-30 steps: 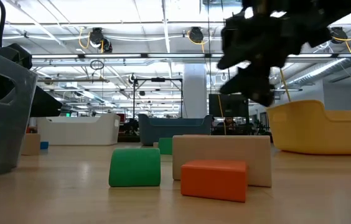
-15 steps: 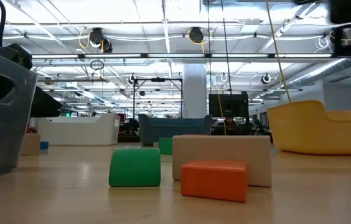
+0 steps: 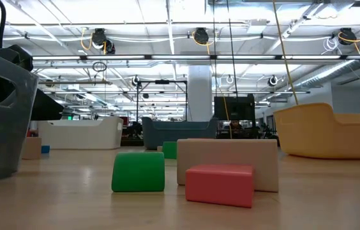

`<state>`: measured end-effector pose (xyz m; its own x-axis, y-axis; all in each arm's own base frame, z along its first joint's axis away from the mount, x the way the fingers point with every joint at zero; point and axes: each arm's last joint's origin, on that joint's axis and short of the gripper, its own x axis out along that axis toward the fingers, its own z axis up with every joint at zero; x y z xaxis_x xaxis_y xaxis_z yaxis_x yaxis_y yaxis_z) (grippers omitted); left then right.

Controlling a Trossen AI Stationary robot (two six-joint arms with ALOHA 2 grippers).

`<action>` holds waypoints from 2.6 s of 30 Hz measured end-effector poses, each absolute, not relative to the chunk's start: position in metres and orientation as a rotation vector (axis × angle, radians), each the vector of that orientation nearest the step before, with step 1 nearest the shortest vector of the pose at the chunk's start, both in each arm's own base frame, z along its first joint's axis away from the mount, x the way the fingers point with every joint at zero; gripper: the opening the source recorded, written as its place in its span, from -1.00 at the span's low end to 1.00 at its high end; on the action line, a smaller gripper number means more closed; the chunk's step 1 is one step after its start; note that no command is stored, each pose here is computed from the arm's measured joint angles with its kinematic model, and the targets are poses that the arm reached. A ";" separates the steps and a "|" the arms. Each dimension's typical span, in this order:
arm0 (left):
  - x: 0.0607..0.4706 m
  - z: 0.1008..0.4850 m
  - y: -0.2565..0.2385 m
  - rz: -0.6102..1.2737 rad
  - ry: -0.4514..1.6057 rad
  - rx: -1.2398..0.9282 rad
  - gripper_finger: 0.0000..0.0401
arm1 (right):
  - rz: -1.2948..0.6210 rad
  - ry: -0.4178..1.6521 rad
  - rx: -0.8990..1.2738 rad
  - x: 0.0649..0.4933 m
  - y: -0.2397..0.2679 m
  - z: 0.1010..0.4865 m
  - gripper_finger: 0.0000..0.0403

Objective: Sort & place blocks by color
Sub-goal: Put the bottom right orange block into the yellow bin

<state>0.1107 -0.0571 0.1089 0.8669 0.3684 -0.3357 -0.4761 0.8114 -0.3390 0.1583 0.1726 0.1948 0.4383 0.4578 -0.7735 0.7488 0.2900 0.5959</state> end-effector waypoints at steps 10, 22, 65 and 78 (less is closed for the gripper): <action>0.111 0.109 -0.057 0.457 0.261 -0.429 -0.20 | -0.397 1.592 1.235 0.137 0.166 0.184 -0.73; 0.111 0.109 -0.057 0.456 0.261 -0.429 -0.20 | -0.397 1.486 1.064 0.136 0.159 0.180 -0.12; 0.111 0.109 -0.057 0.456 0.261 -0.429 -0.20 | -0.277 1.503 0.861 0.148 0.172 0.155 -0.87; 0.111 0.109 -0.057 0.457 0.261 -0.429 -0.20 | -0.200 0.771 0.745 0.154 0.152 0.209 -0.87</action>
<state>0.1107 -0.0570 0.1090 0.8669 0.3686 -0.3356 -0.4763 0.8112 -0.3394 0.1545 0.1515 0.2088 0.7129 0.0968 -0.6946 0.4228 0.7309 0.5357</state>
